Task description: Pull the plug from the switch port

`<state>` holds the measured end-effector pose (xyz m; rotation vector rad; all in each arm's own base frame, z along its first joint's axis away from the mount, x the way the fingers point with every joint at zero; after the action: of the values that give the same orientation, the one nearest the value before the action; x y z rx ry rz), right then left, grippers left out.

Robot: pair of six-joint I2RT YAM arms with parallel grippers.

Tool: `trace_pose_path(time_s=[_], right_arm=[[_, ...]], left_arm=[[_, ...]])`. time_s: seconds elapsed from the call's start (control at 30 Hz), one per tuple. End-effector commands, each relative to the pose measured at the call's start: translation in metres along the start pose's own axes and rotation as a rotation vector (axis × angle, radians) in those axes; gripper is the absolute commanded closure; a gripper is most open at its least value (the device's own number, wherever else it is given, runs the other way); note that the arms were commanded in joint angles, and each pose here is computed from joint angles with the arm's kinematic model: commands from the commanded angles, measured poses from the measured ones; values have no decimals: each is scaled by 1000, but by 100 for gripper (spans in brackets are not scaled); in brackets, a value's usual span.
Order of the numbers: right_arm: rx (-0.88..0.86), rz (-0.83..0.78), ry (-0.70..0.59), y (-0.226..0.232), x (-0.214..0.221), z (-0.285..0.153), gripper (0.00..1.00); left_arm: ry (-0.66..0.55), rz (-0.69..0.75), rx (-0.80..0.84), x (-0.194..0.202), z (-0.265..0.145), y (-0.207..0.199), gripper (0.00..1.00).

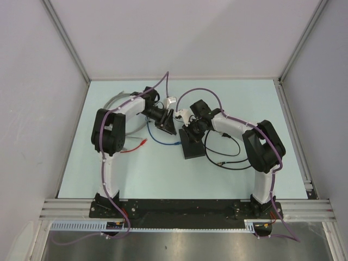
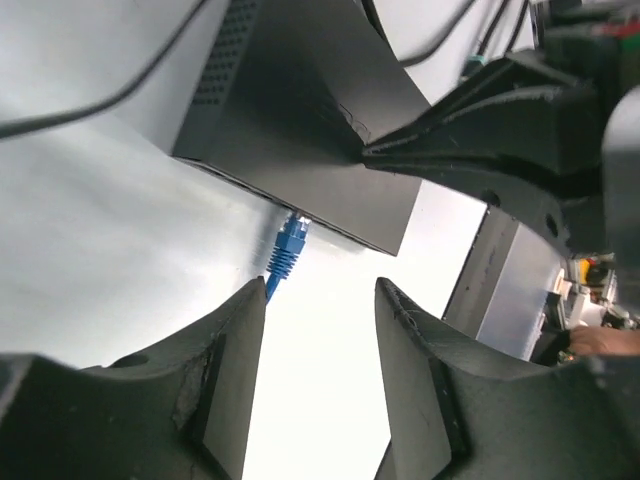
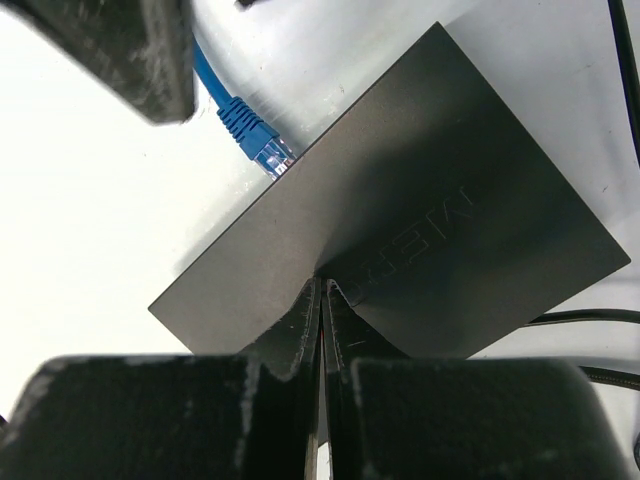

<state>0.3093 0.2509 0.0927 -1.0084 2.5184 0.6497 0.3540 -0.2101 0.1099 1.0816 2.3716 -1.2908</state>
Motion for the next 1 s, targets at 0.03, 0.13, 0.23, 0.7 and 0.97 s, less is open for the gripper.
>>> trace_pose_path(time_s=[0.03,0.13,0.23,0.7,0.97], right_arm=[[28,25,144,-7,37,23,97],[28,23,142,-7,37,22,97],[30,24,141,-8,37,22,97],[41,18,149,-7,37,22,96],[40,13,149,-6,37,22,96]], left_arm=[[-44,68,75,6,5,-8,47],[-25,52,78,13,11,0,47],[-15,42,93,14,17,6,48],[36,25,192,18,47,15,57],[53,11,216,25,50,15,65]])
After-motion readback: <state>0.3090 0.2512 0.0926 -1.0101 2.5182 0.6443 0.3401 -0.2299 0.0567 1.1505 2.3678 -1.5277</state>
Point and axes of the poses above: each gripper's point midway between its finger pads, its own z axis out along the fingers, its own y axis along the line the jaws close on, x = y × z, the point moved 6 cm from there along -z, back along the fingers, and after that the axes turned 13 degrees about z, right-handed, at the moved point
